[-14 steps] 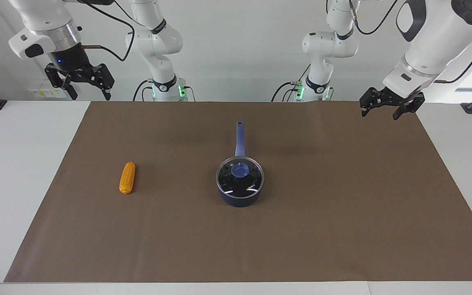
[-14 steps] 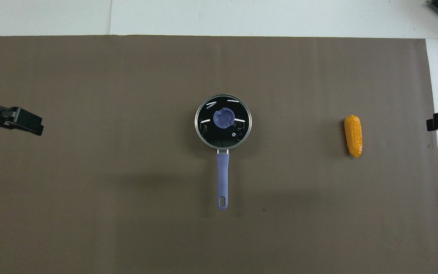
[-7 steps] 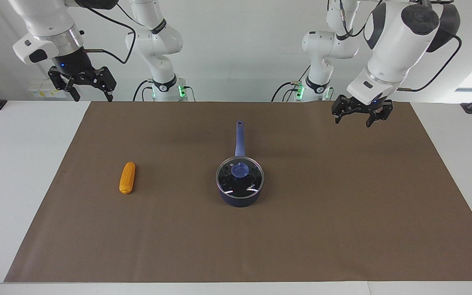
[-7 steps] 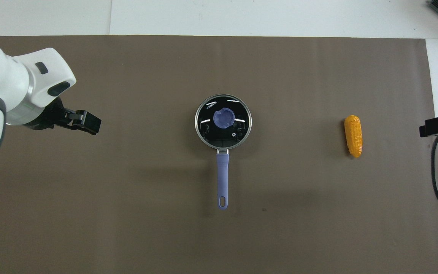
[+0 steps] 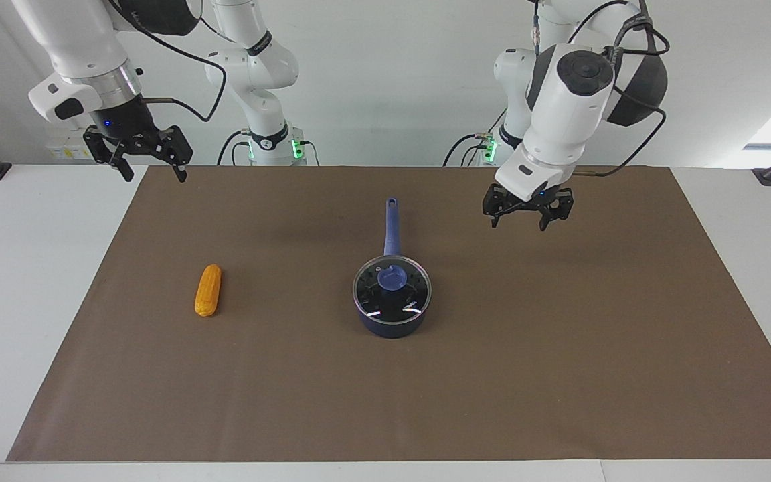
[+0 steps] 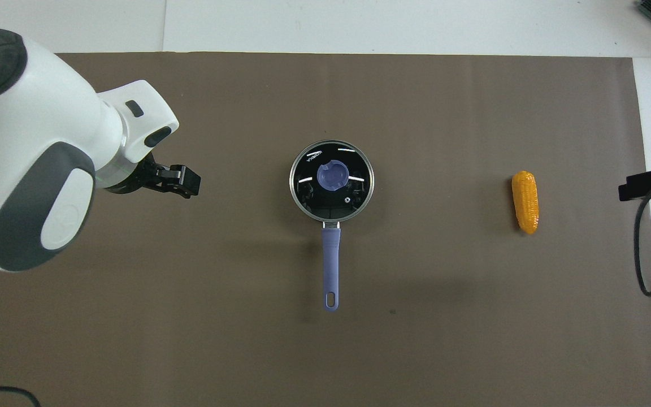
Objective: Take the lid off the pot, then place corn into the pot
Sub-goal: 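Reach the left gripper to the pot lid knob while the right gripper reaches the corn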
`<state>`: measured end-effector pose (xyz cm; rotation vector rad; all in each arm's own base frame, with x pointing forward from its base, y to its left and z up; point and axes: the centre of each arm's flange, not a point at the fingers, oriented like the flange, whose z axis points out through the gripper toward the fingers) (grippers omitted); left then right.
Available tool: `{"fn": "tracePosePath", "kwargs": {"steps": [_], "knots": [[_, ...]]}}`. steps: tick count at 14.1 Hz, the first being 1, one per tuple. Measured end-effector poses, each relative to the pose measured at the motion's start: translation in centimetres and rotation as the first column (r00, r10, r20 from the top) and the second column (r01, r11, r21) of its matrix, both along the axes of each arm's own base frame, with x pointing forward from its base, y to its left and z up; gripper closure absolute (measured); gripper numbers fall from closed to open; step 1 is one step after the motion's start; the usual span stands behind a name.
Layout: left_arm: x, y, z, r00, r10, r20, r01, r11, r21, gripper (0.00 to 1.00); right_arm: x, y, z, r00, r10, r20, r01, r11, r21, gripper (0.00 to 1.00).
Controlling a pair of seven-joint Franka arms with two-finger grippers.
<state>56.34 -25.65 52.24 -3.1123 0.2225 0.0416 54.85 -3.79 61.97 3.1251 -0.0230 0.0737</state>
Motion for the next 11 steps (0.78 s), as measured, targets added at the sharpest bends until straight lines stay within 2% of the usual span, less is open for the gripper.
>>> {"fn": "tracePosePath", "kwargs": {"steps": [3, 5, 11], "knots": [[0.4, -4.7, -4.5, 0.999, 0.047, 0.0, -0.047, 0.999, 0.017, 0.0, 1.2, 0.0, -4.5, 1.0, 0.002, 0.0, -0.002, 1.0, -0.002, 0.0], [1.1, -6.9, -6.3, 0.996, 0.083, 0.019, -0.083, 0.997, 0.009, 0.0, 2.2, 0.1, -8.6, 1.0, 0.005, -0.004, -0.005, 1.0, -0.005, 0.0], [3.4, -12.3, -6.5, 0.978, 0.183, 0.101, -0.178, 0.982, -0.057, 0.0, 5.8, 0.3, -18.5, 1.0, 0.01, -0.015, -0.011, 1.0, -0.022, 0.0]]}}
